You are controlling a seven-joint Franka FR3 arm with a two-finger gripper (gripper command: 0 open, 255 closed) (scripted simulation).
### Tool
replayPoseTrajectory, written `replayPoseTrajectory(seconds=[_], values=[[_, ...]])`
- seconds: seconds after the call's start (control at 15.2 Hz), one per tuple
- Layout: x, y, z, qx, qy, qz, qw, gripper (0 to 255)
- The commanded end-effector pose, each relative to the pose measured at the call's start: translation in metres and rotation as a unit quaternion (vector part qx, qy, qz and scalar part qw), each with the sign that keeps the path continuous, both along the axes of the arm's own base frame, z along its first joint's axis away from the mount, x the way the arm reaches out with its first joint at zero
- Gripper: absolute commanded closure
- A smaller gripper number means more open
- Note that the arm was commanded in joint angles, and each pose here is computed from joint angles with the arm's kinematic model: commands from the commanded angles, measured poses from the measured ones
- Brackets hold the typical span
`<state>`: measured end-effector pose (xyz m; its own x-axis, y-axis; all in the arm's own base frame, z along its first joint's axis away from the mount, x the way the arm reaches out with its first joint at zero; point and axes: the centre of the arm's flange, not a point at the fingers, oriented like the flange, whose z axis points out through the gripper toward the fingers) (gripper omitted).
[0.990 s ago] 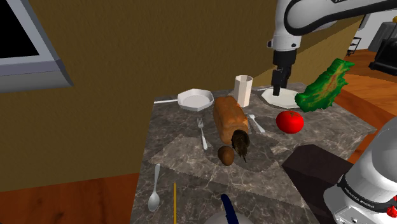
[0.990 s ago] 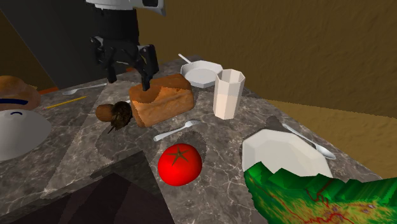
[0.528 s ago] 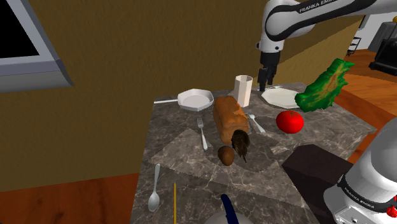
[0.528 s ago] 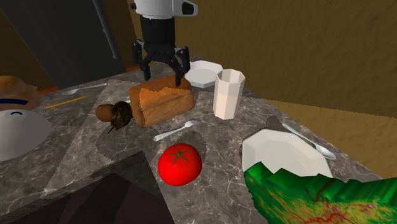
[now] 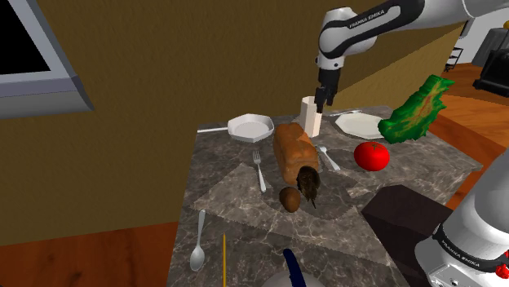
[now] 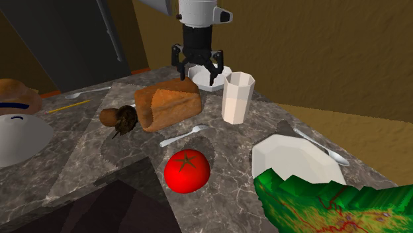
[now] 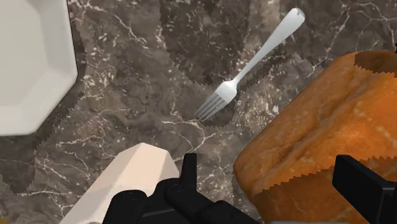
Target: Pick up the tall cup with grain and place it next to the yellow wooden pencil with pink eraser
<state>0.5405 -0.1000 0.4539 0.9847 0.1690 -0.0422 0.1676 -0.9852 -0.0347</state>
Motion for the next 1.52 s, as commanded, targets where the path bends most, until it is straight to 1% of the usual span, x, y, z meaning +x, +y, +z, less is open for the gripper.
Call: replayPoseTrajectory(seconds=[0.0, 0.53, 0.59, 1.06, 1.45], values=[[0.024, -0.013, -0.005, 0.0, -0.006, 0.001, 1.0, 0], [0.111, -0.055, -0.024, -0.001, -0.032, 0.001, 0.9995, 0], [0.112, -0.055, -0.025, -0.001, -0.032, 0.001, 0.9995, 0], [0.113, -0.054, -0.065, -0.001, -0.032, 0.001, 0.9995, 0], [0.113, -0.054, -0.065, -0.001, -0.032, 0.001, 0.9995, 0]])
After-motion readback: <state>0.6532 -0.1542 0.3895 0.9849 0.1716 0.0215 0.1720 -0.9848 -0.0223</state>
